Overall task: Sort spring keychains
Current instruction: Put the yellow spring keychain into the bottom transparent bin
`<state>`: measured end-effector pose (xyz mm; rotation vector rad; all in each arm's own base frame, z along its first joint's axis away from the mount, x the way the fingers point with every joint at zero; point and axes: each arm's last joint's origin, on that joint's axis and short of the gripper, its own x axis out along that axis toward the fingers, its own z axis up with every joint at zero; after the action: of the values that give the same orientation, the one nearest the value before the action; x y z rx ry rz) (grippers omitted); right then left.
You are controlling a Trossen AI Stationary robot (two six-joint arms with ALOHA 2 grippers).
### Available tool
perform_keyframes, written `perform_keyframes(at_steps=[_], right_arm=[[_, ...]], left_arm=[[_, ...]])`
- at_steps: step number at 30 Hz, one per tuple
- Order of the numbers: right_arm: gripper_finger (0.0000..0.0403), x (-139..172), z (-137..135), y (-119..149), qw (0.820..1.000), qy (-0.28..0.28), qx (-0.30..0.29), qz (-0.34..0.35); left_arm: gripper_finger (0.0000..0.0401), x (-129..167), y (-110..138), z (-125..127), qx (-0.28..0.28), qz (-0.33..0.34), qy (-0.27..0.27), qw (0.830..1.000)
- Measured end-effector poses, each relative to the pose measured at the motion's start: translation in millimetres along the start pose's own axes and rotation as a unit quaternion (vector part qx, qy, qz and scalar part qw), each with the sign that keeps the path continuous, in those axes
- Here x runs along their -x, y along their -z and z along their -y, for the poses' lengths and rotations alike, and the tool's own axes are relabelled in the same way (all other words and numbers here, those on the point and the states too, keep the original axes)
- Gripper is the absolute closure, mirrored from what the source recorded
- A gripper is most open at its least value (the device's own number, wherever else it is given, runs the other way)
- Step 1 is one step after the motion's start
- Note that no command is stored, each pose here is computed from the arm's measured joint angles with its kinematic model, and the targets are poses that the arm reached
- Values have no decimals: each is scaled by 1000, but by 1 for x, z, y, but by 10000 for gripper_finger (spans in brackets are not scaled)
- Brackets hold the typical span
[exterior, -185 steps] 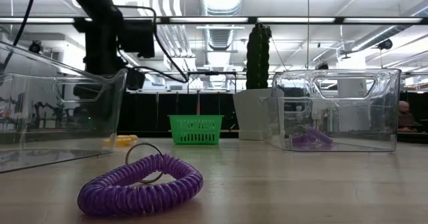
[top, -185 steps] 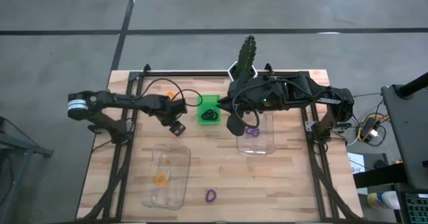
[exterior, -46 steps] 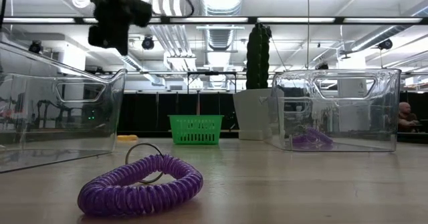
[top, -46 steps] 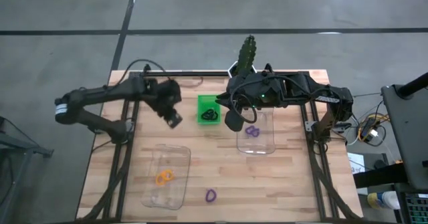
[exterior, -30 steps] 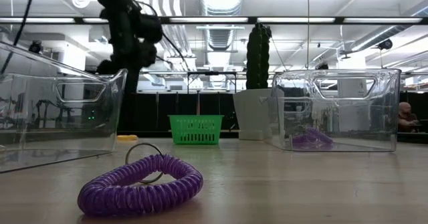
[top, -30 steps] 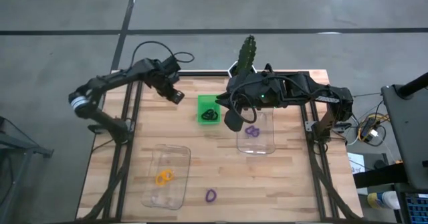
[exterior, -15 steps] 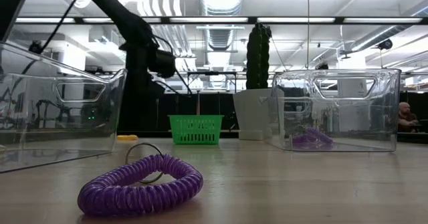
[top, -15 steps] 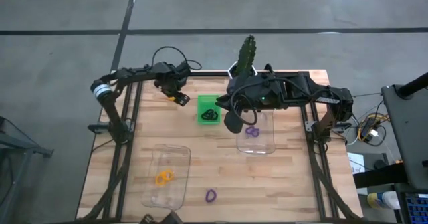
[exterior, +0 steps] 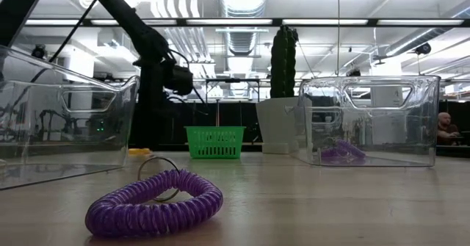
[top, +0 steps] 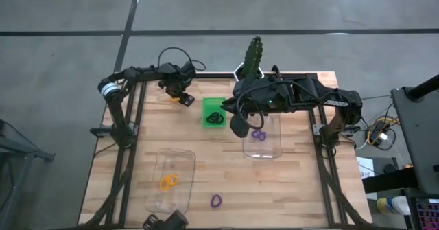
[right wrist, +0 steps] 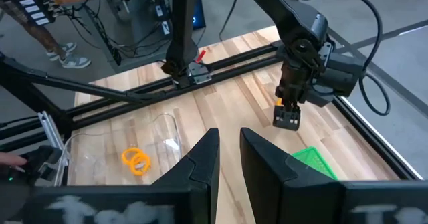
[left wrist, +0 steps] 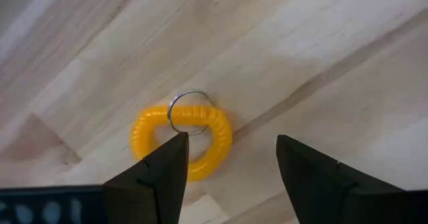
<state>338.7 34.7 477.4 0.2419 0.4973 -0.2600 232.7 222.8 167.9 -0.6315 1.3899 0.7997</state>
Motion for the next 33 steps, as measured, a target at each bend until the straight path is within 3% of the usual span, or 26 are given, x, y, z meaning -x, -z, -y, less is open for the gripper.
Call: perform_keyframes(at_steps=[9,18,27,33], right_arm=[[349,0,0,0,1000,0,1,0],[349,0,-1,0,1000,-2,0,0],[349,0,-1,0,1000,-3,4,0],[349,0,-1,0,1000,-3,15,0]], left_arm=[[219,-11,-3,-11,32,-23,39,998],[382,-8,0,-11,35,-36,57,997],[386,22,12,-13,-25,-80,53,995],[389,70,30,-13,-27,-30,75,996]])
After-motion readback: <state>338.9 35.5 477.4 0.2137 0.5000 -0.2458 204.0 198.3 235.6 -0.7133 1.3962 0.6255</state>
